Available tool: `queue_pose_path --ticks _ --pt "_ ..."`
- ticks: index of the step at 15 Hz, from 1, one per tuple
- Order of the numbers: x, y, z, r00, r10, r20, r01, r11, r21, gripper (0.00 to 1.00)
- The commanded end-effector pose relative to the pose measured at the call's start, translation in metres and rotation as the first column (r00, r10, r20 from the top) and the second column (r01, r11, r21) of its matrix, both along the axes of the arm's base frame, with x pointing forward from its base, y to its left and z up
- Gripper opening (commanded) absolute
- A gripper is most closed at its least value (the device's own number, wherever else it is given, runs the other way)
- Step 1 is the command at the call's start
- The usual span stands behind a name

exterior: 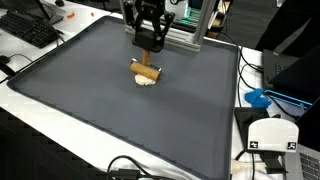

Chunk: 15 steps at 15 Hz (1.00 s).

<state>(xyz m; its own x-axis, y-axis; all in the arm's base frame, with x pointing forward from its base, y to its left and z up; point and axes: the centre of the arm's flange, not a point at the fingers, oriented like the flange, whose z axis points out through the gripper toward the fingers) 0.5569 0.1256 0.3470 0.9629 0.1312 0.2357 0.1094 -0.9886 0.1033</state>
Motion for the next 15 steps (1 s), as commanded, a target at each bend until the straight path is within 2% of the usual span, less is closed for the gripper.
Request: queue_pose_path --ticks 1,15 --pt "-0.0001 -0.0002 -0.0233 0.999 -0.024 0.035 0.024 1.000 0.005 0.35" --pt "0.0024 -0.0055 -0.0251 0.990 -0.103 0.093 0.102 0.995 0.017 0.35"
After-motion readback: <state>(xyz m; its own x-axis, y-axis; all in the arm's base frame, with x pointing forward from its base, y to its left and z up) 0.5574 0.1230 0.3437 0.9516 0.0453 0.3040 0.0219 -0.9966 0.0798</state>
